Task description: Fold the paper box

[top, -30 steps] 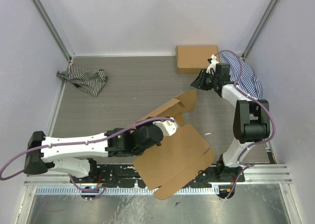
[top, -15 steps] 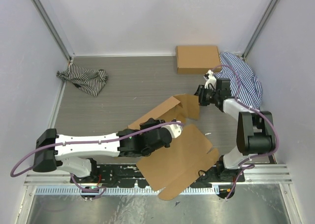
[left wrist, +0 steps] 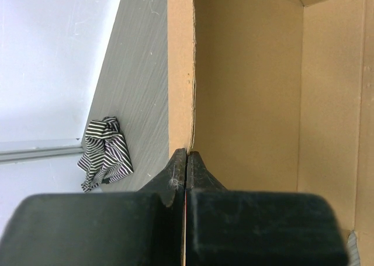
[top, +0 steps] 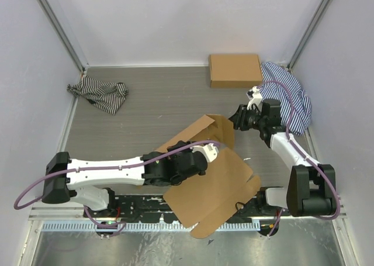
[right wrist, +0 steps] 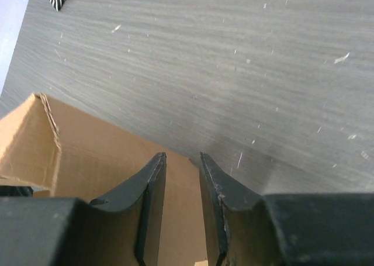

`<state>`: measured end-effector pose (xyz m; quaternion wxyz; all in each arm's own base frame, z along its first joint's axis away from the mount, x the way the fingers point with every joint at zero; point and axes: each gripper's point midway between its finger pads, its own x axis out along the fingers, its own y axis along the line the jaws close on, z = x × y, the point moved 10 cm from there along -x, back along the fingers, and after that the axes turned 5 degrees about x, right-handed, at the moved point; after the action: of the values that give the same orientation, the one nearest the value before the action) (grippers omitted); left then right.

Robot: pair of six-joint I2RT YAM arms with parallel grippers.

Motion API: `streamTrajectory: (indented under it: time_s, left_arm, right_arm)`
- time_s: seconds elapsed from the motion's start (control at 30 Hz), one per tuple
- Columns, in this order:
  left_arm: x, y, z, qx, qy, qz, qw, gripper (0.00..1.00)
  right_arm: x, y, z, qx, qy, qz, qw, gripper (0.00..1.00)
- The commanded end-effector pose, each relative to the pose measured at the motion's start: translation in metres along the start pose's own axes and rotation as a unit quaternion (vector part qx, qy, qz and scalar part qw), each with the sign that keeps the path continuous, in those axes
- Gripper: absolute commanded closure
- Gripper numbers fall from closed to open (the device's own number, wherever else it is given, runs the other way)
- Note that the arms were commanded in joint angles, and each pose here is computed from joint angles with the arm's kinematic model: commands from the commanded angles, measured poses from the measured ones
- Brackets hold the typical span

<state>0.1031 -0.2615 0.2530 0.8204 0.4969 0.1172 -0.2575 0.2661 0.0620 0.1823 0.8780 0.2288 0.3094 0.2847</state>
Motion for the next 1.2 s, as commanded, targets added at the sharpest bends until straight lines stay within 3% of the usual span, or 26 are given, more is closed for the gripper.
streamTrajectory:
  time_s: [0.0,0.23,0.43,0.7,1.17]
  left_arm:
    - [0.0,-0.007,0.005,-0.014,0.007,-0.017,1.0,1.0]
    - [0.003,-0.014,0.004,-0.012,0.016,-0.022,1.0,1.0]
    - [0.002,-0.013,0.004,-0.023,0.025,-0.02,0.999,1.0]
    - [0.005,-0.021,0.003,-0.031,0.052,-0.02,0.998,1.0]
    - [0.003,-0.02,0.006,-0.046,0.043,-0.029,0.998,1.0]
  right_arm:
    - [-0.004,0.007,-0.012,-0.002,-0.012,0.012,1.0,0.65]
    - [-0.008,0.015,-0.034,-0.012,-0.031,0.029,0.999,0.62]
    - [-0.004,0.033,-0.045,-0.042,-0.022,0.052,0.998,0.54]
    - [-0.018,0.039,-0.05,-0.051,-0.056,0.032,0.997,0.46]
    - [-0.016,0.051,-0.063,-0.075,-0.044,0.075,0.993,0.44]
